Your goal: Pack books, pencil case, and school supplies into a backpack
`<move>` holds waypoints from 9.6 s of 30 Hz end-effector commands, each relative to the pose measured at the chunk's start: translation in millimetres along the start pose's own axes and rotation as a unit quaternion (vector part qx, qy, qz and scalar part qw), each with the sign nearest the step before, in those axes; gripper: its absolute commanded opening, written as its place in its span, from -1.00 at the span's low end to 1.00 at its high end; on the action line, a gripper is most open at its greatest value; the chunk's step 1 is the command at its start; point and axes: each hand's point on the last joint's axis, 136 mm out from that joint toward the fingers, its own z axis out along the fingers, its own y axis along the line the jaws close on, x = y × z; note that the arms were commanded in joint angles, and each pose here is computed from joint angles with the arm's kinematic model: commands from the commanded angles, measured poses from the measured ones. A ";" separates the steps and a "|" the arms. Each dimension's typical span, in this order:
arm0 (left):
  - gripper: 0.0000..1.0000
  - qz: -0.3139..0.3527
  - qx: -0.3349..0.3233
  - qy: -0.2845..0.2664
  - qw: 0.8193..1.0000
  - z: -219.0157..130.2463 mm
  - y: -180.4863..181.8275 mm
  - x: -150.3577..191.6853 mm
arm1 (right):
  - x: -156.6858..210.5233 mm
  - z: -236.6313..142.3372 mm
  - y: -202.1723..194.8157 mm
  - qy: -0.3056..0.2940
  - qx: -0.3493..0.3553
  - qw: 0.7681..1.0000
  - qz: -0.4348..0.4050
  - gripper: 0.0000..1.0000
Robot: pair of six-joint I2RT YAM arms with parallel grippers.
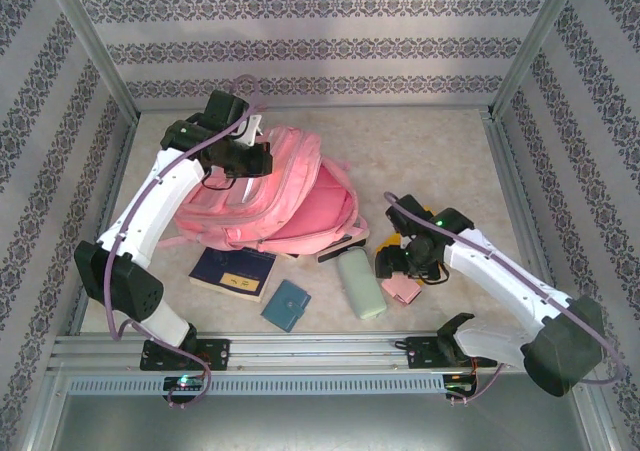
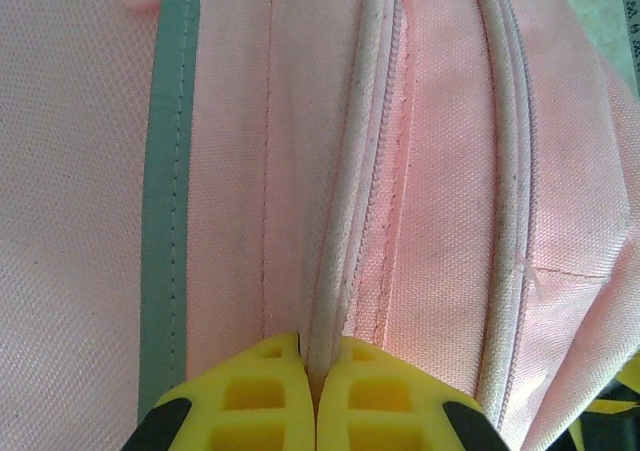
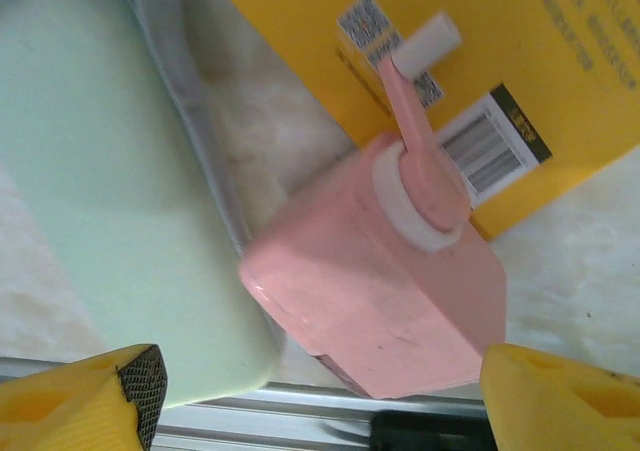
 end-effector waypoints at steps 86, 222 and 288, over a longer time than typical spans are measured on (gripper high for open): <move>-1.00 0.009 0.065 -0.060 0.996 -33.3 -33.0 -9.9 | -65.4 42.7 -37.9 -0.020 0.068 0.991 0.111 0.16; -1.00 -0.066 0.192 -0.112 0.973 -40.5 -46.1 -60.6 | -6.6 93.0 58.8 0.000 0.038 0.997 -0.063 0.51; -1.00 -0.053 0.242 -0.114 0.962 -52.0 -72.1 -64.9 | -269.0 -68.1 187.9 -0.204 -0.326 0.910 0.155 0.34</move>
